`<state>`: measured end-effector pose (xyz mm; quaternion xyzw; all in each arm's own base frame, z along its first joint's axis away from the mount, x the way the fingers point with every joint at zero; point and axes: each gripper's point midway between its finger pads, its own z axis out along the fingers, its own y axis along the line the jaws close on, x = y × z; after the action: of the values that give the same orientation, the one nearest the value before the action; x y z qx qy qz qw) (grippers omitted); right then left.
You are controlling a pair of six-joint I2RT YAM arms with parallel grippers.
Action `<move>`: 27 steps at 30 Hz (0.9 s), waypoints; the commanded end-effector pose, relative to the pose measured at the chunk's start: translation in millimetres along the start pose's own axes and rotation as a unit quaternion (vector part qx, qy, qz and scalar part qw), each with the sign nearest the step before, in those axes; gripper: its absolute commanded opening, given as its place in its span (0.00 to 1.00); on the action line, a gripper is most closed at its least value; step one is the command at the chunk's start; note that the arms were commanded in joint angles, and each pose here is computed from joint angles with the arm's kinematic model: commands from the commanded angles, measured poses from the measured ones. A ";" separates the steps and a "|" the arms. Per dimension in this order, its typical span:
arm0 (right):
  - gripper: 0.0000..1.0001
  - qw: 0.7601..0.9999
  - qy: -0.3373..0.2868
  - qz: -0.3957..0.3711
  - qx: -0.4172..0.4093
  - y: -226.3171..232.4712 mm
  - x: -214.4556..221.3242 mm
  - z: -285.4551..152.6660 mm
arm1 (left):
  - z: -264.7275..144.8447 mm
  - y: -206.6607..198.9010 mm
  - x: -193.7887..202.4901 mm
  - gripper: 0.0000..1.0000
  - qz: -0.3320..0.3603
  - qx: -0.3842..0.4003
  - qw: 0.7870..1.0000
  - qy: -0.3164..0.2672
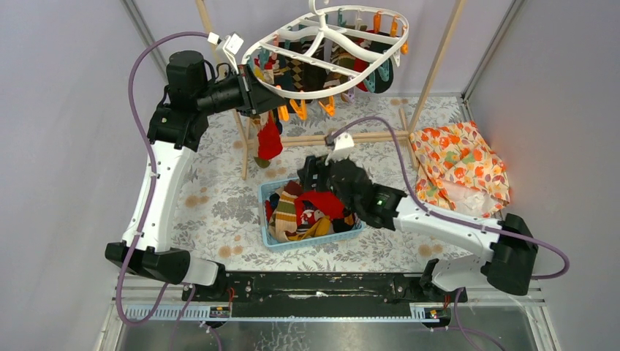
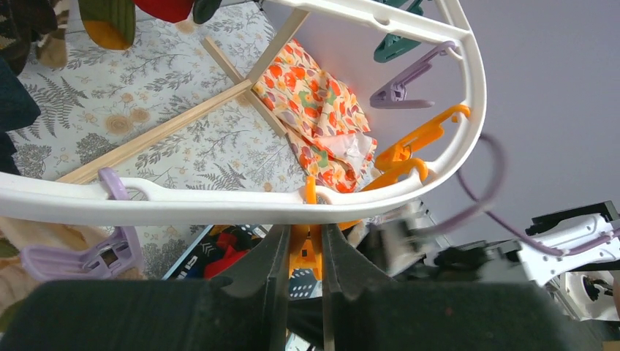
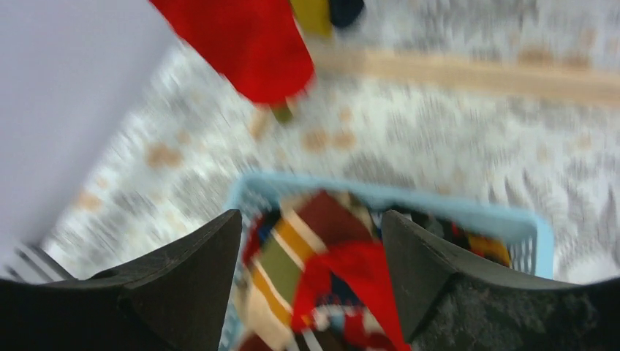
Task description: Clip the socks to the hanger
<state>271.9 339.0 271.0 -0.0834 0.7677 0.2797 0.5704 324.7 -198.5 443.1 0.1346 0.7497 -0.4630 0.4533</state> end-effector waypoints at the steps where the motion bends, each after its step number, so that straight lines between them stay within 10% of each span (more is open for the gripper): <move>1: 0.75 0.985 0.167 -0.021 0.036 -33.7 112.2 -11.7 | 0.9 5.8 -0.8 0.00 0.015 -0.002 1.000 -0.002; 16: 0.66 0.929 0.252 -0.270 -0.013 -41.8 161.3 29.9 | 0.0 4.2 3.3 0.00 0.014 0.003 1.000 0.005; 27: 0.00 0.943 0.214 -0.254 -0.016 -33.2 121.3 16.8 | -1.2 5.2 5.2 0.00 0.018 0.002 1.000 0.006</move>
<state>257.0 343.6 87.9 -0.3707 0.8386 0.0841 0.3901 325.8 -197.5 436.9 0.1424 0.7520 -0.4574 0.4528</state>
